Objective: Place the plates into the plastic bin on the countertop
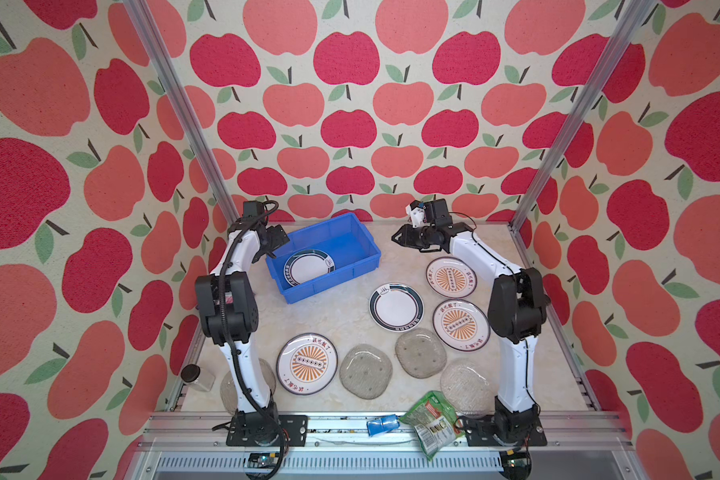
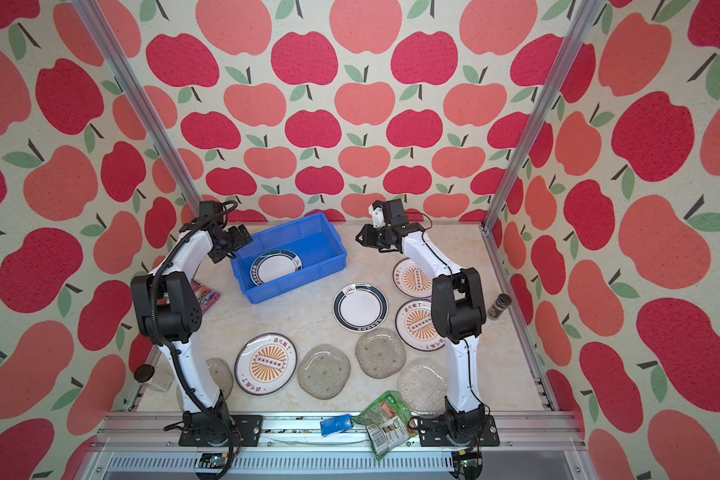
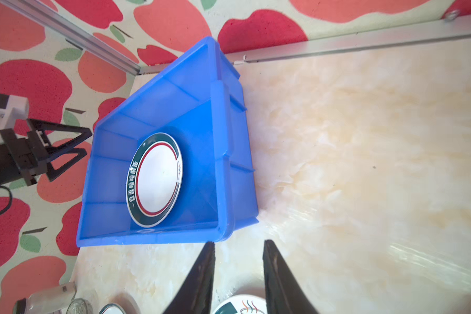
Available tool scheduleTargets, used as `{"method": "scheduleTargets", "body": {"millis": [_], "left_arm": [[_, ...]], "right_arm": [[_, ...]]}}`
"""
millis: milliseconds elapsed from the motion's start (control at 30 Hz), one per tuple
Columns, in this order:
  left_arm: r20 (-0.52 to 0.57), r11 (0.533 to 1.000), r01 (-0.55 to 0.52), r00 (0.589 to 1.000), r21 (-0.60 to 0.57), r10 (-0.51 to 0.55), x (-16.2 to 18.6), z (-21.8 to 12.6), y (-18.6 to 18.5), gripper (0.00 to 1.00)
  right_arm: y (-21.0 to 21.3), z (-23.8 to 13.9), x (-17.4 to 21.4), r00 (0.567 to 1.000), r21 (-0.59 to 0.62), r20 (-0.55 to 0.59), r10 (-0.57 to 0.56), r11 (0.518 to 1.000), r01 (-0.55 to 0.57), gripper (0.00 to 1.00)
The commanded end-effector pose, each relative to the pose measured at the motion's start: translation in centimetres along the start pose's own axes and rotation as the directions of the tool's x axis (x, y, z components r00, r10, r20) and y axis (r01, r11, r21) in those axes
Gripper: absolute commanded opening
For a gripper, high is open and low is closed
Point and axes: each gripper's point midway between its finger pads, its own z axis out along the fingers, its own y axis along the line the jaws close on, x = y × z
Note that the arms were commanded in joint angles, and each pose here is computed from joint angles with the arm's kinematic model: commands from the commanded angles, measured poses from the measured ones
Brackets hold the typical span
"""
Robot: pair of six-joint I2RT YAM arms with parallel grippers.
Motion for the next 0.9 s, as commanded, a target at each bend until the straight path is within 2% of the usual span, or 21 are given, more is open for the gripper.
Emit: {"method": "scheduleTargets", "body": {"millis": [0,100,267,467,600,867], "left_arm": [[0.025,0.997,-0.047,0.999,-0.061,0.049,0.0,-2.3,0.6,0.99],[0.017,0.986,-0.098,0.995,-0.133,0.102,1.3,-4.1,1.3,0.99],[-0.021,0.983,-0.129,0.992,-0.13,0.127,4.3,-5.4,1.7,0.99],[-0.138,0.978,-0.134,0.984,-0.159,0.113,8.3,-4.4,3.1,0.99],[-0.198,0.981,-0.141,0.974,-0.136,0.112,10.7,-3.1,3.0,0.99],[-0.307,0.954,-0.257,0.93,-0.152,0.202,14.6,-0.8,2.4,1.0]], "right_arm": [[1.3,-0.6,-1.0,0.998,0.003,0.025,-0.05,0.999,0.05,0.39],[1.9,-0.5,-1.1,0.998,-0.006,0.028,-0.057,0.998,0.057,0.43],[2.3,0.2,-0.8,0.997,-0.016,0.011,-0.073,0.997,0.073,0.52],[2.7,1.5,0.0,0.995,-0.019,-0.035,-0.095,0.995,0.094,0.53],[3.3,1.9,0.2,0.993,-0.026,-0.046,-0.104,0.994,0.103,0.55],[2.6,1.3,0.4,0.993,-0.002,-0.056,-0.107,0.994,0.107,0.53]]}}
